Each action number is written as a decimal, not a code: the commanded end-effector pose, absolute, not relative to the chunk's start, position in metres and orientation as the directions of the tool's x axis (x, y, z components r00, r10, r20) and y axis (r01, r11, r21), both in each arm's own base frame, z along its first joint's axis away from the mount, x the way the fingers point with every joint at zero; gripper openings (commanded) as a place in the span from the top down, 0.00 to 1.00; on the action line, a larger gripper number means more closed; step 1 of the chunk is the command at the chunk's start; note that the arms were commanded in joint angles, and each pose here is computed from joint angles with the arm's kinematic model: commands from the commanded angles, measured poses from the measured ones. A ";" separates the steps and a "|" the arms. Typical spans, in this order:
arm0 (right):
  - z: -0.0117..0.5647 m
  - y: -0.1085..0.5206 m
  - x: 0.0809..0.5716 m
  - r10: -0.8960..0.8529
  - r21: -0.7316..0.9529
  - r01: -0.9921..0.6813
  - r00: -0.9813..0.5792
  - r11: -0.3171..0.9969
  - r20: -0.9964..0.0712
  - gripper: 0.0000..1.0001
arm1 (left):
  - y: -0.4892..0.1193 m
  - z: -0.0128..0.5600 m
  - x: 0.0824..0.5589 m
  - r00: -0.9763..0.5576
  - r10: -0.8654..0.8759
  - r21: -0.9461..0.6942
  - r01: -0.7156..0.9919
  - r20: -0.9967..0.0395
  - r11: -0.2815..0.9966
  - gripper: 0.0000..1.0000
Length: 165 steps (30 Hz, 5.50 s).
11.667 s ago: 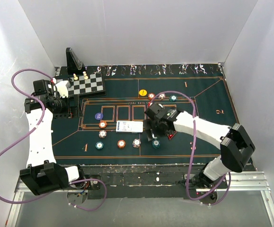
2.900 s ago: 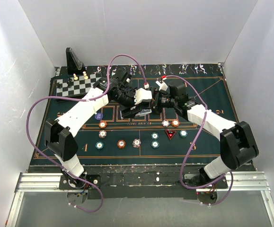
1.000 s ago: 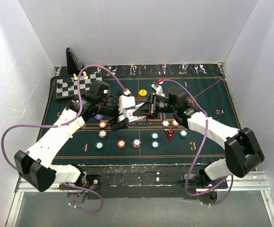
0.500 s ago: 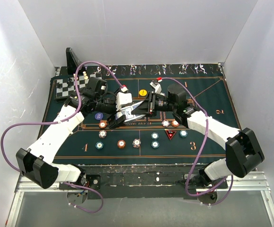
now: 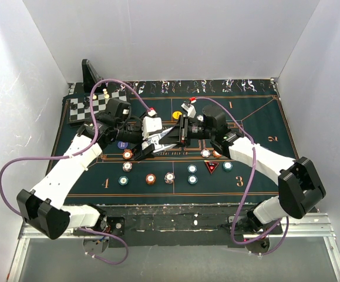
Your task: Distribute texas hold em gaming equipment
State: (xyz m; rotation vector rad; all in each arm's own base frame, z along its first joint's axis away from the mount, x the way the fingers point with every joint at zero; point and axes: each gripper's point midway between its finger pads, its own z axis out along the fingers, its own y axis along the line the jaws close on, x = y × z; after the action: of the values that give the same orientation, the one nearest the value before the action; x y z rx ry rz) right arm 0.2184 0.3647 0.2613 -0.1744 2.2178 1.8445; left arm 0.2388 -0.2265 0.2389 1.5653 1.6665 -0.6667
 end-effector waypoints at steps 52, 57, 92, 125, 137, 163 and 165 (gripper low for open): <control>0.265 0.364 0.208 0.040 0.904 -0.291 -0.947 0.313 -0.319 0.37 | -0.210 0.234 0.199 -0.046 0.580 0.034 0.991 -0.814 0.126 0.70; 0.265 0.364 0.206 0.032 0.906 -0.288 -0.949 0.309 -0.313 0.37 | -0.205 0.226 0.196 -0.044 0.606 0.034 0.993 -0.794 0.116 0.72; 0.245 0.324 0.206 0.079 0.885 -0.252 -0.949 0.392 -0.305 0.61 | -0.205 0.225 0.196 -0.073 0.592 0.020 0.989 -0.802 0.150 0.82; 0.244 0.355 0.201 0.034 0.890 -0.267 -0.953 0.368 -0.301 0.54 | -0.207 0.230 0.200 -0.090 0.587 0.011 0.986 -0.805 0.167 0.79; 0.245 0.345 0.202 0.045 0.890 -0.265 -0.952 0.370 -0.302 0.58 | -0.208 0.232 0.199 -0.091 0.579 0.007 0.986 -0.810 0.165 0.78; 0.242 0.313 0.202 0.083 0.867 -0.254 -0.944 0.428 -0.318 0.59 | -0.211 0.238 0.200 -0.098 0.557 0.004 0.984 -0.825 0.179 0.79; 0.246 0.312 0.203 0.089 0.870 -0.256 -0.943 0.422 -0.321 0.59 | -0.211 0.238 0.200 -0.098 0.556 0.004 0.984 -0.825 0.180 0.78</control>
State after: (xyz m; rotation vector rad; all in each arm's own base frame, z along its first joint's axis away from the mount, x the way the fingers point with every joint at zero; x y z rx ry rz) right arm 0.2004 0.3183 0.2266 -0.1150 2.4271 1.5276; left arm 0.1988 -0.2040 0.2094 1.4795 1.8682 -0.7575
